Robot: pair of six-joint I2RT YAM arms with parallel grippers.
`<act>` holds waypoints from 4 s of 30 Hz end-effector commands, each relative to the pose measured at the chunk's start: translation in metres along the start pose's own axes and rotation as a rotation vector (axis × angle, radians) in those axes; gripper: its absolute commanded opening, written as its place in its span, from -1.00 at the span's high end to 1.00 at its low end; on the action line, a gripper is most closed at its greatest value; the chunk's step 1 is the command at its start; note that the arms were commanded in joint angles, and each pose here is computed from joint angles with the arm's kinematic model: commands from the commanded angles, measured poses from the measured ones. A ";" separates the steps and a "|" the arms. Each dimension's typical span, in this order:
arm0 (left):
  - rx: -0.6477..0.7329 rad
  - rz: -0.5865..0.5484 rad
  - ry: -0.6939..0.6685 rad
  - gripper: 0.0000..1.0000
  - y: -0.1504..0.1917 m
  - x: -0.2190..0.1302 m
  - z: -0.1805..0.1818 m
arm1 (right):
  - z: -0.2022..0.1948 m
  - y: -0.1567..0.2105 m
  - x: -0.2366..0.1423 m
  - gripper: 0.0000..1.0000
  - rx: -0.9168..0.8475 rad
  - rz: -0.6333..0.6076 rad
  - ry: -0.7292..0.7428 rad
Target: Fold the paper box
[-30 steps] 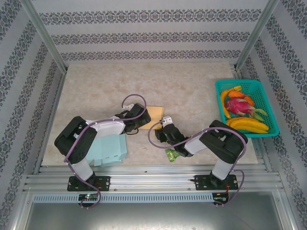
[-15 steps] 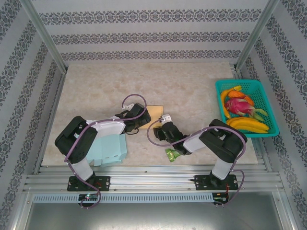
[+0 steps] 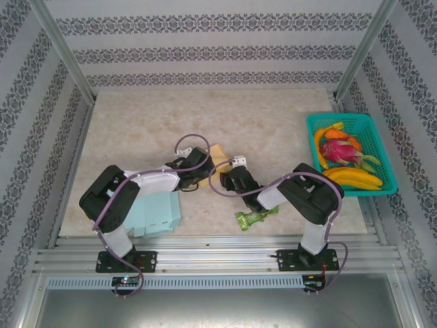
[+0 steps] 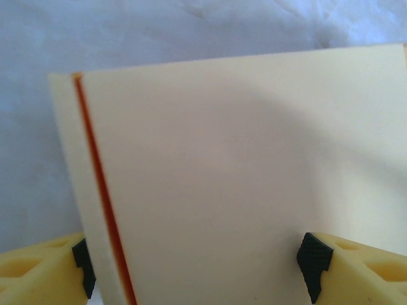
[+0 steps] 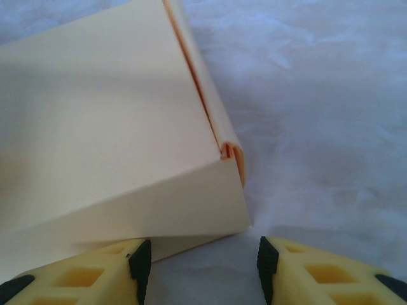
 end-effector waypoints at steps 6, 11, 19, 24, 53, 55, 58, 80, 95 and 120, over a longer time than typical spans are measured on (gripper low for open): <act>0.145 0.226 -0.115 -0.69 0.055 -0.009 0.027 | -0.008 0.001 0.003 0.06 0.149 0.138 -0.111; 0.134 0.210 -0.079 -0.75 0.049 -0.024 0.020 | -0.017 0.002 0.000 0.12 0.226 0.239 -0.156; 0.138 0.152 -0.015 -0.79 0.035 -0.055 0.011 | -0.023 -0.002 -0.004 0.34 0.268 0.278 -0.196; 0.263 0.021 -0.013 -0.80 0.005 -0.083 0.006 | -0.034 -0.005 -0.004 0.65 0.320 0.325 -0.215; 0.521 0.120 0.567 -0.73 -0.016 0.007 -0.071 | -0.032 -0.003 0.030 0.96 0.419 0.425 -0.287; 0.527 0.145 0.609 -0.72 -0.004 0.006 -0.079 | -0.030 -0.003 0.032 0.96 0.421 0.422 -0.295; 0.547 0.167 0.667 -0.72 0.014 0.001 -0.096 | -0.026 -0.004 0.036 0.96 0.427 0.418 -0.323; 0.239 0.056 0.302 -0.81 -0.038 0.017 -0.016 | -0.038 -0.027 -0.007 0.95 0.411 0.344 -0.326; 0.211 0.054 0.297 -0.86 -0.012 -0.032 0.011 | -0.004 0.016 -0.041 0.93 0.326 0.455 -0.389; 0.255 0.073 0.264 -0.84 0.051 -0.032 -0.005 | 0.049 0.047 -0.039 0.92 0.315 0.499 -0.493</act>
Point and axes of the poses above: each hand's point on the last joint's axis, 136 mm out from that joint toward the fingers, its own x axis out along the fingers, its own z axis along the line the jaws close on, y = z × x, the point moved 3 cm from there along -x, back along the fingers, and after that the axes turned 2 degrees about x, right-handed, at the moved point
